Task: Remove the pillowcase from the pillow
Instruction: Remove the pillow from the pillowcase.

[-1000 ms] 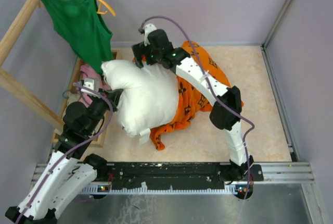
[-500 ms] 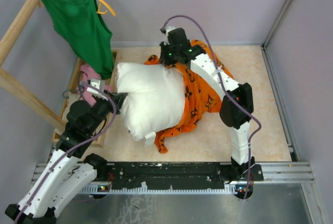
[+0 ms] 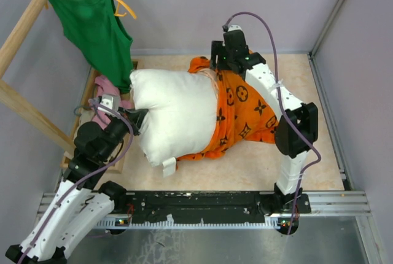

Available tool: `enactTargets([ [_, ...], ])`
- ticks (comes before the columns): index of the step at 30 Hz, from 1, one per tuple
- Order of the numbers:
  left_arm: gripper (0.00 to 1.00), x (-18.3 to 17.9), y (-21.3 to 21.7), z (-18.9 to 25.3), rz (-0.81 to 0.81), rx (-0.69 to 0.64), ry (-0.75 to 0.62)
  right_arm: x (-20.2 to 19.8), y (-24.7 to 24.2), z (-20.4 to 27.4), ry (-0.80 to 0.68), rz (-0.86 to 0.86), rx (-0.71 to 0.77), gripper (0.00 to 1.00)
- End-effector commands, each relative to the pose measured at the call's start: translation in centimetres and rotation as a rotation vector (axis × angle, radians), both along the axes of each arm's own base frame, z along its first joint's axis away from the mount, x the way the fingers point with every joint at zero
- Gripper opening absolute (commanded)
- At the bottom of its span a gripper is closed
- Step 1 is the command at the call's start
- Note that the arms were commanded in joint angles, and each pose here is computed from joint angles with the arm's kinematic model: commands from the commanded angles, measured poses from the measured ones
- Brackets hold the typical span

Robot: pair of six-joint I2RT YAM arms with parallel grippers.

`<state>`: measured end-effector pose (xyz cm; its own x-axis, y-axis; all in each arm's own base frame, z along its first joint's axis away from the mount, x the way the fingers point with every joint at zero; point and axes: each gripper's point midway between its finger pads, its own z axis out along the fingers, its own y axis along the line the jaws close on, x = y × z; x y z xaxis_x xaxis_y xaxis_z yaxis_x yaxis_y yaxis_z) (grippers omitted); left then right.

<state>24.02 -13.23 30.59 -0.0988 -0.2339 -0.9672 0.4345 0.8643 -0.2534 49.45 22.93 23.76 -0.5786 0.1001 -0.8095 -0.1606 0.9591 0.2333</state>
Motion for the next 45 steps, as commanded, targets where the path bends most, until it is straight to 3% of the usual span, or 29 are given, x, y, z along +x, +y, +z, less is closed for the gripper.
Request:
enactTargets([
  [1,0.0,-0.4,1.7,6.1,0.073,-0.088,-0.185,-1.4,-1.2,8.7,-0.214,-0.012,0.066,0.88],
  [2,0.0,-0.3,1.9,6.0,0.087,-0.09,-0.179,-2.0,-1.4,9.4,-0.236,-0.017,0.071,0.97],
  [3,0.0,-0.2,2.2,6.0,0.105,-0.094,-0.176,-2.7,-1.6,10.5,-0.263,-0.029,0.085,0.99],
  [7,0.0,0.4,3.8,5.7,0.202,-0.119,-0.17,-5.8,-2.7,14.5,-0.371,-0.061,0.205,0.99],
  [12,0.0,0.9,5.0,5.1,0.275,-0.139,-0.156,-10.2,-2.3,14.6,-0.432,-0.053,0.244,0.99],
  [16,0.0,1.6,4.6,4.6,0.275,-0.133,-0.151,-11.9,0.0,11.3,-0.401,-0.008,0.091,0.99],
  [21,0.0,2.5,4.2,3.9,0.276,-0.103,-0.13,-10.7,1.8,5.9,-0.274,0.025,-0.091,0.99],
  [25,0.0,2.6,4.5,3.7,0.294,-0.095,-0.116,-9.6,0.3,4.1,-0.203,-0.06,-0.247,0.99],
  [32,0.0,2.5,4.8,3.7,0.308,-0.103,-0.128,-8.1,-4.7,3.9,-0.155,-0.257,-0.609,0.89],
  [38,0.0,2.9,4.8,3.5,0.318,-0.091,-0.119,-6.3,-6.9,7.8,-0.204,-0.387,-0.82,0.92],
  [45,0.0,2.8,5.1,3.5,0.332,-0.093,-0.123,-6.8,-5.4,18.5,-0.416,-0.515,-0.722,0.97],
])
